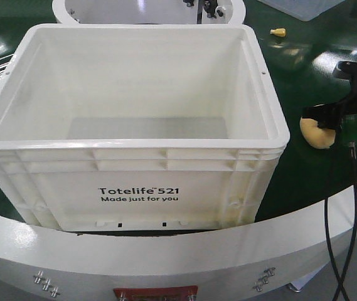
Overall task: Place moving items into box and shelve
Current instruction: 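Lower both grippers onto the plush balls and close on them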
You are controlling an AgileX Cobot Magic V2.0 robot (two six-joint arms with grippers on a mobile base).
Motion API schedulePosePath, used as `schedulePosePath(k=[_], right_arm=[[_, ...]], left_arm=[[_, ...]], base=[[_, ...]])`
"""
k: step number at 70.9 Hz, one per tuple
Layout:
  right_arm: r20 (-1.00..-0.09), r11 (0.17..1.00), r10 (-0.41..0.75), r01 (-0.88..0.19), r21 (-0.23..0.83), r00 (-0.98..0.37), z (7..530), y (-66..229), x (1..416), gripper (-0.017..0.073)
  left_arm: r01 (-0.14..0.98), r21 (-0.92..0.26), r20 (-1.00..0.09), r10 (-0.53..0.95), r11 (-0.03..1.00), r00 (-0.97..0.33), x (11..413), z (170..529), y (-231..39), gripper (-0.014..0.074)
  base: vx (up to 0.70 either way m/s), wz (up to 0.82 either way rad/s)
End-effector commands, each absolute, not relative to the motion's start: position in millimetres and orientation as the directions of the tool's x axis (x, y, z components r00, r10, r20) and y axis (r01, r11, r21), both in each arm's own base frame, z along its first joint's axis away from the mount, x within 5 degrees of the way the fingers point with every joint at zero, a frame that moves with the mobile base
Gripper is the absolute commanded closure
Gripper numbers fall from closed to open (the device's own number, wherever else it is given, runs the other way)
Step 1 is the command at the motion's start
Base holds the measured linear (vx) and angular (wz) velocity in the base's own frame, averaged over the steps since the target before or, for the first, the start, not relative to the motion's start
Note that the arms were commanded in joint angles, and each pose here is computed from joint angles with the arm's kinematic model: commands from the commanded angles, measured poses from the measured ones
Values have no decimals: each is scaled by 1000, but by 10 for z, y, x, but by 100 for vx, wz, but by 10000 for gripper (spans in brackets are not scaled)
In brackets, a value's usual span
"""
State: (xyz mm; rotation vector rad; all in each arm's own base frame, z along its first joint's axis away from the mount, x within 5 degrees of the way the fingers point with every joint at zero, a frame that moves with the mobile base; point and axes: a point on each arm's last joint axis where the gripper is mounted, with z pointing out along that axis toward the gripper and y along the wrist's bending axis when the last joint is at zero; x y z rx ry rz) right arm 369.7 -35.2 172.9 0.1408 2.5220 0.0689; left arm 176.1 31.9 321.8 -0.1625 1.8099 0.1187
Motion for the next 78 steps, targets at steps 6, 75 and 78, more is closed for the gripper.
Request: schedulePosePath(k=[6,75,78], right_arm=[[-639,995,101,77,65,-763,1952,-383,3737,566],[-639,996,87,67,56,-764,1952,-383,3736,566],[-639,996,87,67,56,-764,1952,-383,3736,566]], left_arm=[[-193,-12,-990,-39,981,-134,1913,3353,370,15],[-332,-48,-935,-159,942,-317,2822,2768,885,60],[-331,-48,-928,-164,942,-333,2859,2738,895,65]], base=[[0,0],[0,0],[0,0]])
